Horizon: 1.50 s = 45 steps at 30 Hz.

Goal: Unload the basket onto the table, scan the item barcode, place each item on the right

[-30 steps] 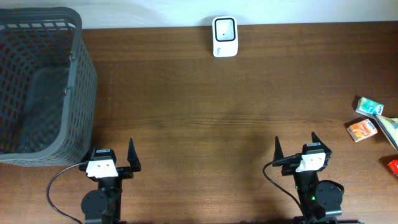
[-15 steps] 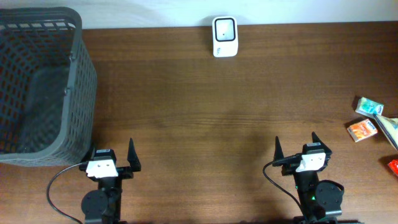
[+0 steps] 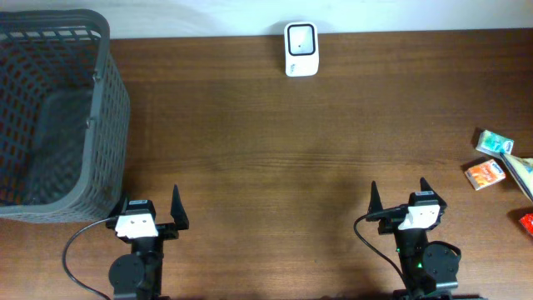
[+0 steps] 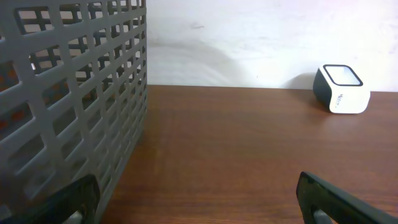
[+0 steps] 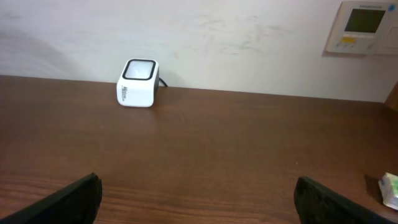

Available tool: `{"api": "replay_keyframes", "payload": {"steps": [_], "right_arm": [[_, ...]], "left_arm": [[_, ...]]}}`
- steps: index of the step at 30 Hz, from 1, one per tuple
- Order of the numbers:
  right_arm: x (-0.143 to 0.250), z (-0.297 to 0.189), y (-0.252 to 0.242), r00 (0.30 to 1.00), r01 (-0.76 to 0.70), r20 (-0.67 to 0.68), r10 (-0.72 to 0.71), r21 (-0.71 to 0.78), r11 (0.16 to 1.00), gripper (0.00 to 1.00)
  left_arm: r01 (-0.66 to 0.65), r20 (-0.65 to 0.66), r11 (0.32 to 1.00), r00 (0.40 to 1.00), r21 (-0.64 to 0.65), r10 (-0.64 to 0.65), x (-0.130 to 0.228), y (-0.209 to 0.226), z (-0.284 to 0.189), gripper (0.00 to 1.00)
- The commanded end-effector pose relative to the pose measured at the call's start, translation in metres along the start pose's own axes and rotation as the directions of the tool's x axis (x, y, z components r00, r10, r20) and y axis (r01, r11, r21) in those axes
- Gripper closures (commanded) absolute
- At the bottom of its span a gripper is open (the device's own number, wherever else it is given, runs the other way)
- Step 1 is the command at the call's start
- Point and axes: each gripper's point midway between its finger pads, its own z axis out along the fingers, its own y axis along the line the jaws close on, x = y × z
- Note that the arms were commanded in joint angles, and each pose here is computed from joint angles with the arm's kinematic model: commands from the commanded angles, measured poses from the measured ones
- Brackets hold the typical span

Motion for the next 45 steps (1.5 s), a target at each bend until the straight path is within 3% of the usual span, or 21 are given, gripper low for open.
{"api": "replay_keyframes", "payload": {"steps": [1,45], "right_arm": [[0.0037,0.0002,-0.0058,1.000,-0.018,-0.006,0.018,0.032,0.999,0.01],[0.0035,0.0002,-0.0051,1.000,-0.003,-0.006,0.003,0.028,1.000,0.02]], "left_arm": [[0.007,0.002,1.000,1.000,-0.009,-0.007,0.0016,0.0018,0.0000,0.01],[0.006,0.002,1.000,1.000,-0.009,-0.006,0.0016,0.0018,0.0000,0.01]]}}
